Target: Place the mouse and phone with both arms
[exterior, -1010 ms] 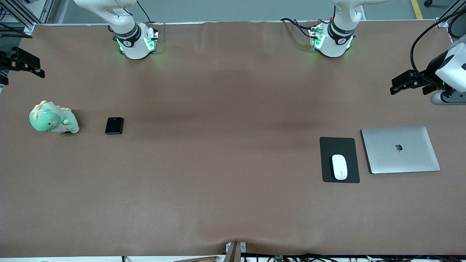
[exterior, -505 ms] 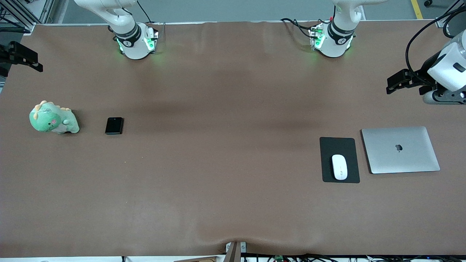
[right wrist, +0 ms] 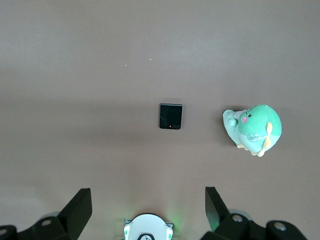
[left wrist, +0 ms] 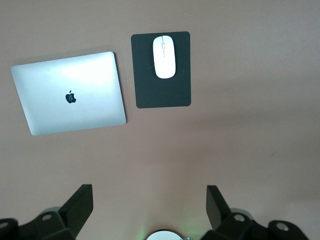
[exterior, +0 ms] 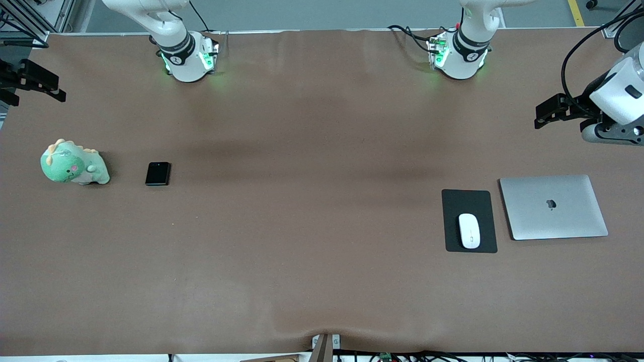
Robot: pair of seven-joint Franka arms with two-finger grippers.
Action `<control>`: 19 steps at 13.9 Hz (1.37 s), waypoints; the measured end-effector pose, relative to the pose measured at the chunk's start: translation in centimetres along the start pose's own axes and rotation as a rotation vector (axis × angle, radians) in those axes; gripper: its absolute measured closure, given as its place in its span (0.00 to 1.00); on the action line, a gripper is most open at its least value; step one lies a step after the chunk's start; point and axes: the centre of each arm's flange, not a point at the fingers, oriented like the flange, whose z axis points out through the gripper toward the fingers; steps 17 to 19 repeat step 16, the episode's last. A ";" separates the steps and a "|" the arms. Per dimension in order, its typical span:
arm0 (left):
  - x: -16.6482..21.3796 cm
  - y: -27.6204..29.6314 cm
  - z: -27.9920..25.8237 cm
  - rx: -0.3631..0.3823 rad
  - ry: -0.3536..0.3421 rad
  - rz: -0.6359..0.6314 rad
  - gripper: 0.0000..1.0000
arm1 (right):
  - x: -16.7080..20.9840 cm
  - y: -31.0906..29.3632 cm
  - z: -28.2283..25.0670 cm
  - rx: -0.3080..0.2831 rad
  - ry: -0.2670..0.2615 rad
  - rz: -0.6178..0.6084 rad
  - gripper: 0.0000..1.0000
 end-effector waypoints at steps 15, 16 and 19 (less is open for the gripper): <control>0.0 1.5 0.2 0.002 -0.004 0.028 0.00 | 0.3 -0.7 0.0 0.027 0.025 -0.010 0.00; 0.0 1.4 0.2 0.002 -0.004 0.027 0.00 | 0.3 -0.6 0.0 0.027 0.025 -0.008 0.00; 0.0 1.4 0.2 0.002 -0.004 0.027 0.00 | 0.3 -0.6 0.0 0.027 0.025 -0.008 0.00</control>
